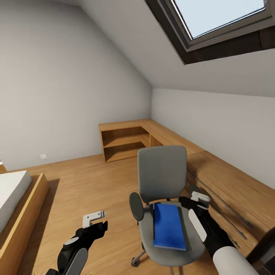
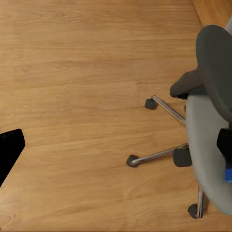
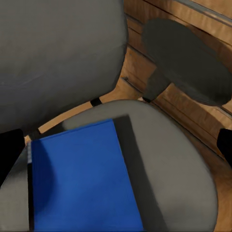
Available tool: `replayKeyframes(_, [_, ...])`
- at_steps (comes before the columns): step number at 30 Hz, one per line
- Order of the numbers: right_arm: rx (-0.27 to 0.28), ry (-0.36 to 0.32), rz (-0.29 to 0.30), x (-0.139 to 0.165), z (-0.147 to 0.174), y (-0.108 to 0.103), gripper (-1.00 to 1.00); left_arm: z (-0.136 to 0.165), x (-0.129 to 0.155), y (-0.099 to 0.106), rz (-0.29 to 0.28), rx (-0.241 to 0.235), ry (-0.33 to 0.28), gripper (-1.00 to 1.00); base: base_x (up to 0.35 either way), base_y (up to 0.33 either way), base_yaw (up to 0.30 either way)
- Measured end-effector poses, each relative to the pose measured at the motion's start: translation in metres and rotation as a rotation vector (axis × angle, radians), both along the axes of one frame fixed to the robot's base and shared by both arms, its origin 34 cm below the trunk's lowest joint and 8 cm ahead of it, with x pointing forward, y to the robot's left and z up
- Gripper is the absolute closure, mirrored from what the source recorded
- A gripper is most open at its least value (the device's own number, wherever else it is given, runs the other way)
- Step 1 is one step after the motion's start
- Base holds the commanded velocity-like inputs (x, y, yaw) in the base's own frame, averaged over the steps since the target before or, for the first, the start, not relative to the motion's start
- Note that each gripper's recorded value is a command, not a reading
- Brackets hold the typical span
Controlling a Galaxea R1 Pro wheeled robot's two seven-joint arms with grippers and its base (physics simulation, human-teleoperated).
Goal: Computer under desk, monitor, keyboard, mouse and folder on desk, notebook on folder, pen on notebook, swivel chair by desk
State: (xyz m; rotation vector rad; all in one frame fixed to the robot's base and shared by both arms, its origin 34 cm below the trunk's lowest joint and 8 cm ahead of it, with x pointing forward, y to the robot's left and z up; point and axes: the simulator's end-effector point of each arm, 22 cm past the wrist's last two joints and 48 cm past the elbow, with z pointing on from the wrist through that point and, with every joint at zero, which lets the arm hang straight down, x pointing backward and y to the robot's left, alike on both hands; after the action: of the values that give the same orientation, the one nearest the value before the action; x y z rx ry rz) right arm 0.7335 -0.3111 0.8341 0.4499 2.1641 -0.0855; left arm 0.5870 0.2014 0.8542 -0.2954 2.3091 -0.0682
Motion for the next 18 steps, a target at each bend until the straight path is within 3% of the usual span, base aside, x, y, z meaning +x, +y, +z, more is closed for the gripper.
replayKeyframes(6, [0.000,0.000,-0.001,0.0000,-0.0001,-0.0004,-1.00,0.0001,0.0001,-0.0007,-0.001,0.000,-0.001,-1.00,0.000,0.000,0.215])
replayKeyframes(18, [0.002,0.000,0.001,0.0000,-0.0002,-0.0010,-1.00,0.0015,0.0007,-0.0013,-0.003,0.000,-0.005,-1.00,0.000,0.000,0.016])
